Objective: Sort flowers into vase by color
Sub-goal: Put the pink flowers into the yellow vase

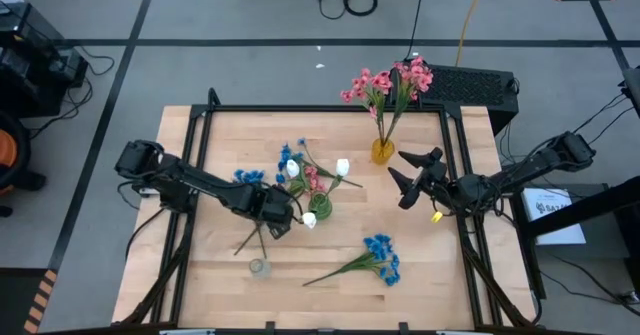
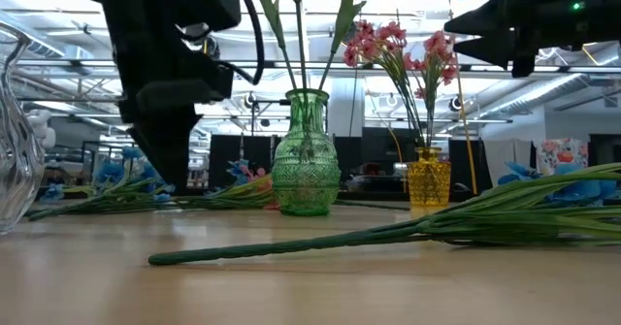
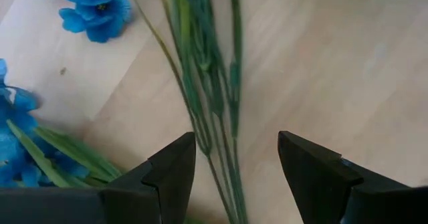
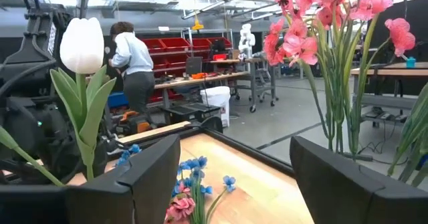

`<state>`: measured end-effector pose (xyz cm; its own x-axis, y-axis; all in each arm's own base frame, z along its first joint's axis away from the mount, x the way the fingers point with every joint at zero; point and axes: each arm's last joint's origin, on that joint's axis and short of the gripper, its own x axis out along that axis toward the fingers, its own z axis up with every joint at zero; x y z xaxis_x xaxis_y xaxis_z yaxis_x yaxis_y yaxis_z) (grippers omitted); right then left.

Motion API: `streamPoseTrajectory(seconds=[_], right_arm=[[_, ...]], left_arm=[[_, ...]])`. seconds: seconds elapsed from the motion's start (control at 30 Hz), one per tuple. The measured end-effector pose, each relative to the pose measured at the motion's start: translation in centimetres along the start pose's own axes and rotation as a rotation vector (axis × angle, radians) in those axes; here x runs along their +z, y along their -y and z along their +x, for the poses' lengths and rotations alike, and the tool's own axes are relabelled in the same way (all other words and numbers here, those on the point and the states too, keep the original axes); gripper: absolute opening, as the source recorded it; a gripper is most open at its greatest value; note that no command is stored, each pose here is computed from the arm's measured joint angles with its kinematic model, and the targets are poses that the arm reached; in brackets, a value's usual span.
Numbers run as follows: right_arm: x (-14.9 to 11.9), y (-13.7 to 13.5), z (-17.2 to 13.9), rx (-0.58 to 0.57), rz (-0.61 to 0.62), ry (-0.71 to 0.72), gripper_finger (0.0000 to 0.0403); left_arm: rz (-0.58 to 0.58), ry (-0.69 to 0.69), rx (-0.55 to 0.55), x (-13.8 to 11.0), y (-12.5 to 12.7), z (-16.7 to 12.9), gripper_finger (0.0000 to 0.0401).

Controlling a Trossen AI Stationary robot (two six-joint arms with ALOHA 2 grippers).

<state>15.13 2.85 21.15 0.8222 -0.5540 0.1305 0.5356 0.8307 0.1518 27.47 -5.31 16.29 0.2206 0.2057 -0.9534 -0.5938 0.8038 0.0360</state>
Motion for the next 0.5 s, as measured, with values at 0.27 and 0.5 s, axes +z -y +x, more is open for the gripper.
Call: streamPoseTrajectory(seconds=[0.27, 0.5], right_arm=[[0.4, 0.0, 0.0, 0.002, -0.035, 0.024, 0.0274], [0.4, 0.0, 0.0, 0.003, -0.045, 0.026, 0.0274]], left_arm=[[-0.033, -0.055, 0.054, 0.6, -1.3, 0.9, 0.0218], [-0.024, -0.069, 0.024, 0.2, -1.5, 1.5, 0.0218]])
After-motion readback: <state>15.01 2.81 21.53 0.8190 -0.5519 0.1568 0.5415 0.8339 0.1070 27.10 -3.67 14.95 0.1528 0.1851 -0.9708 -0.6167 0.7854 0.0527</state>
